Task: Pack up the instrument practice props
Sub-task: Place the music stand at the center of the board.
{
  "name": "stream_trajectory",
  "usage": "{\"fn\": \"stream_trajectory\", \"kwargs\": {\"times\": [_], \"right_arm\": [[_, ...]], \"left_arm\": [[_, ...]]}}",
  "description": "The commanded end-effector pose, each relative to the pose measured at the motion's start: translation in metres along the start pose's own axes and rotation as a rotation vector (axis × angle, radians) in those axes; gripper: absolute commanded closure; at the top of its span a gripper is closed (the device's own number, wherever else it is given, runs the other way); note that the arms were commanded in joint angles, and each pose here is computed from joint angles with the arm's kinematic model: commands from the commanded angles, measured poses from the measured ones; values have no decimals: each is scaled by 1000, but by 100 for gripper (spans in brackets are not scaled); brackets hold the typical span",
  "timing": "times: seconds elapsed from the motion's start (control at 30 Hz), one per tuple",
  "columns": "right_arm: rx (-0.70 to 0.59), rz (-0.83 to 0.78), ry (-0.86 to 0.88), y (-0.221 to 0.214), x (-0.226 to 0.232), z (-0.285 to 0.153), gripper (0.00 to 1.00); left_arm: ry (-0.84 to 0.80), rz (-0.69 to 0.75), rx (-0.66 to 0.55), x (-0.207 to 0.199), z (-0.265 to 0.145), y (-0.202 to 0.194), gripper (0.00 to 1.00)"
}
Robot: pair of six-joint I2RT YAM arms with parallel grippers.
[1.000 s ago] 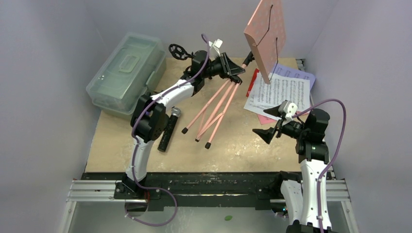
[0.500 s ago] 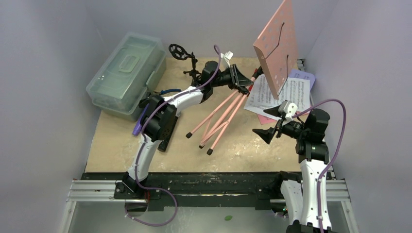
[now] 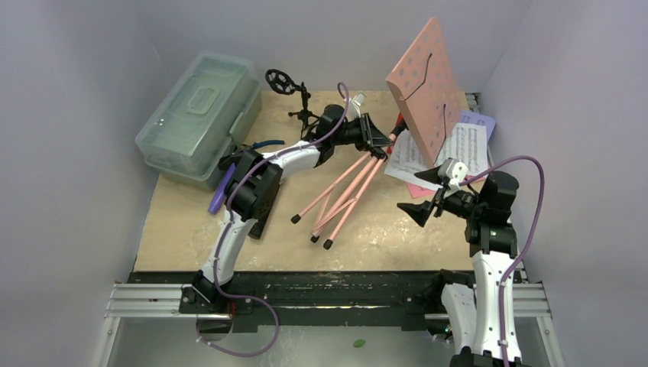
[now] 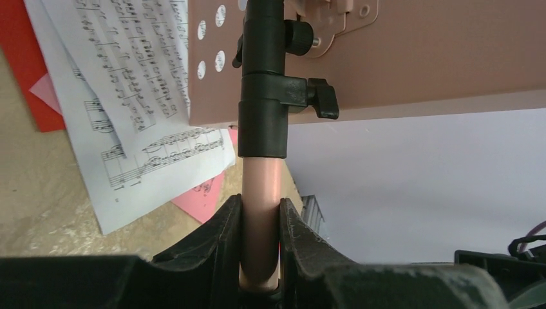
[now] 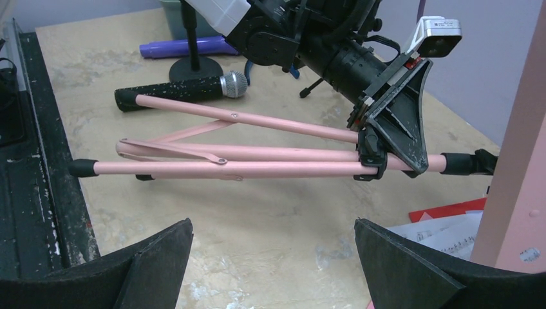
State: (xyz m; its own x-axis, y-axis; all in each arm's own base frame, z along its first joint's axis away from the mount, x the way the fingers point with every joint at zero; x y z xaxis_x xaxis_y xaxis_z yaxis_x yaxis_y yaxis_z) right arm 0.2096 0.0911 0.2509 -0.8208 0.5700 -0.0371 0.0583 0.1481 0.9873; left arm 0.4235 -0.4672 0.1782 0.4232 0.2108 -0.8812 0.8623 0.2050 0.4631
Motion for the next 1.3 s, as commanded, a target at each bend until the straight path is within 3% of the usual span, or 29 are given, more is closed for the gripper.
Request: {"fn": "stream_trajectory", "kwargs": {"times": [0.0,0.3,0.83,1.1,1.27], "right_arm": [[-15,-22,9,2,0,0,1],[-15,-24,7,2,0,0,1],[-12,-21,5,1,0,0,1],[-12,-22,3,1,0,0,1],[-12,-21,3,1,0,0,1]], "left_arm": [[-103,264,-109,-59,-15,48,100],[111,387,-45,-10,-17,46,100],[285,450,-13,42,-19,42,100],[329,402,-27,57,-21,44,96],[257,295,-43,59,-23,42,94]]}}
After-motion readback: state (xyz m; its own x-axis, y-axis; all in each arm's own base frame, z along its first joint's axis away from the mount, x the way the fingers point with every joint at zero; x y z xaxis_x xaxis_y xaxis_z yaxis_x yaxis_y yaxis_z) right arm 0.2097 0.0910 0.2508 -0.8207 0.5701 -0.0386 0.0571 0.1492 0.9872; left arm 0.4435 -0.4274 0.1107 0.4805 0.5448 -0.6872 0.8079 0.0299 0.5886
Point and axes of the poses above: each gripper's point midway between its finger pads, its own z axis out along the fingers, its own x axis along the line the jaws close on, y = z × x, the point moved 2 cm from there along -z, back along the fingers, and after that the axes turned 4 degrees about z, right-handed, at the moved point
